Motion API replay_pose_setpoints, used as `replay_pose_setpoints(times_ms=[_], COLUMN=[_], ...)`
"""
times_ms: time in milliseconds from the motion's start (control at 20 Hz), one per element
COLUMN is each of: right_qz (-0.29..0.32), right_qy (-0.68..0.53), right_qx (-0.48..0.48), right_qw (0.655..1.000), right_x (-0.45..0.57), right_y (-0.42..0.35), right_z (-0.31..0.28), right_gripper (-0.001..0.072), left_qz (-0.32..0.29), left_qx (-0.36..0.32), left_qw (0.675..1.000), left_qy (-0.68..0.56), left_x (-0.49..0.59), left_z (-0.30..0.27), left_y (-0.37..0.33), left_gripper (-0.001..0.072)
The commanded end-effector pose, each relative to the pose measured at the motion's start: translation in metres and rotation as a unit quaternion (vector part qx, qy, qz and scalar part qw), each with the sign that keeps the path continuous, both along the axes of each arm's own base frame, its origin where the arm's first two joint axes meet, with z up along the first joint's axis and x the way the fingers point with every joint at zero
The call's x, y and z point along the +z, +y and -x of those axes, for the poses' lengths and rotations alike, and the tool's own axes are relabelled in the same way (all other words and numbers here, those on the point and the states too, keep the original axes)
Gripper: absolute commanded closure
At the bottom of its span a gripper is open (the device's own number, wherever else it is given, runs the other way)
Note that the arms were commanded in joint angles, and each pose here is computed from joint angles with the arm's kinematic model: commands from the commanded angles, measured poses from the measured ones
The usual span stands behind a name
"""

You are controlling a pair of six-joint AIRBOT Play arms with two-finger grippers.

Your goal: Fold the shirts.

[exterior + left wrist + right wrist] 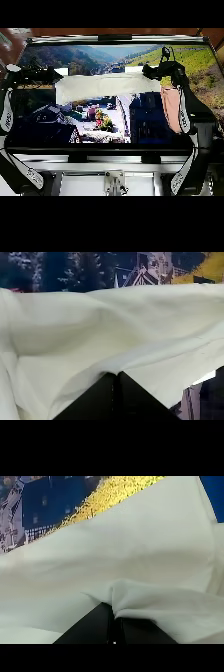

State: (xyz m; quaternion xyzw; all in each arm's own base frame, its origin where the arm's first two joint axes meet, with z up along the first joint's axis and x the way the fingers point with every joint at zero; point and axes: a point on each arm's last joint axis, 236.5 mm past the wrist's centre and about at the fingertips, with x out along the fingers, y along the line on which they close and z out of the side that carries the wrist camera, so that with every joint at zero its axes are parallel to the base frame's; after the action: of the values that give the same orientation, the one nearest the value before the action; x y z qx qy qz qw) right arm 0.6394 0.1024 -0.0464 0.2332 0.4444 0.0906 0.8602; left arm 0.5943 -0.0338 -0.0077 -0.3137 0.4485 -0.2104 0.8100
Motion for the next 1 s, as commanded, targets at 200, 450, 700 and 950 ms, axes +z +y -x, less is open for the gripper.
replay_pose_setpoints(times_ms=[200,450,700,950], right_qz=[0.027,0.099,0.04,0.024], right_qy=[-0.013,0.034,0.059,0.082], right_qx=[0.025,-0.025,-0.034,-0.023], right_qw=[0.999,0.994,0.997,0.996], right_x=[0.004,0.023,-0.003,-0.043], right_y=[-0.008,-0.097,-0.092,-0.062], right_z=[-0.001,0.021,0.022,0.021], right_gripper=[0.0147,0.0045,0.0043,0.0042], left_qz=[0.023,0.031,0.026,0.017], left_qx=[-0.015,-0.061,-0.093,-0.106], left_qw=[0.999,0.996,0.995,0.994], left_qy=[0.042,0.049,0.035,0.009], left_x=[-0.025,0.003,0.03,0.057], left_z=[0.006,0.028,0.039,0.043], left_y=[-0.014,-0.015,-0.032,-0.045], left_gripper=[0.0055,0.0063,0.0111,0.0111])
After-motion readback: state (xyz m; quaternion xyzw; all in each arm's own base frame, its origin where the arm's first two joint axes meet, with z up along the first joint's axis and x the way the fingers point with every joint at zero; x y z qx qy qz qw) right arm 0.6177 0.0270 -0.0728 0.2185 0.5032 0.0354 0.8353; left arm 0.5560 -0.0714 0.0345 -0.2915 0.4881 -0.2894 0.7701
